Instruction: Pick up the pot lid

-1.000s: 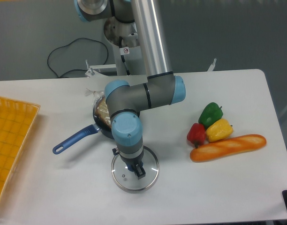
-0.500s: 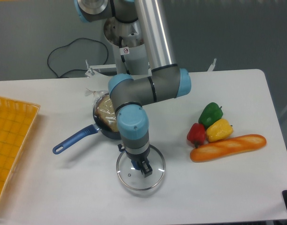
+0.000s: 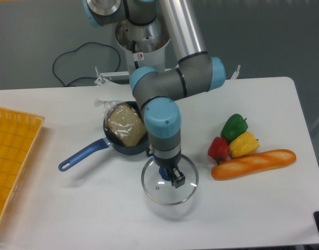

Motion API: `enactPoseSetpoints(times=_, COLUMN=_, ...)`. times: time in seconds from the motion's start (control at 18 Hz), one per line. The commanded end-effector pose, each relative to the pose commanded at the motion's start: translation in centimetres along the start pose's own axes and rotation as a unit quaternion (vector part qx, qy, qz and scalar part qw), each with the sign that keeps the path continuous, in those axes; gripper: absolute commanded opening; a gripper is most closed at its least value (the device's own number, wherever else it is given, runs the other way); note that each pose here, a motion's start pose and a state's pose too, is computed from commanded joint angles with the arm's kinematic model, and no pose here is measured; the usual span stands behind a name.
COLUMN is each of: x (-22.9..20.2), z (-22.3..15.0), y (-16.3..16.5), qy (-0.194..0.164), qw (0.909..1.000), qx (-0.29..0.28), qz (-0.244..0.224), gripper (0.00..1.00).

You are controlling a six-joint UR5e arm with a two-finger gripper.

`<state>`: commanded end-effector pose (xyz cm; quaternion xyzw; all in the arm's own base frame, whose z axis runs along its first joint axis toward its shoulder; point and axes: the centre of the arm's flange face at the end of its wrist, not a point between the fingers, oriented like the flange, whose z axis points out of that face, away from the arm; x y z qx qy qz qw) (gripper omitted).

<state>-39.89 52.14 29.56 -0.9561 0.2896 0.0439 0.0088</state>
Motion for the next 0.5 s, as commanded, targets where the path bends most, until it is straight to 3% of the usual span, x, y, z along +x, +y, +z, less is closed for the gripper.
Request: enactPoseSetpoints(times=0.5, x=-0.8, z=-0.9, y=3.0, qy=-0.001, qw=1.0000, qx=-0.002, qz=0.008, gripper=0.61)
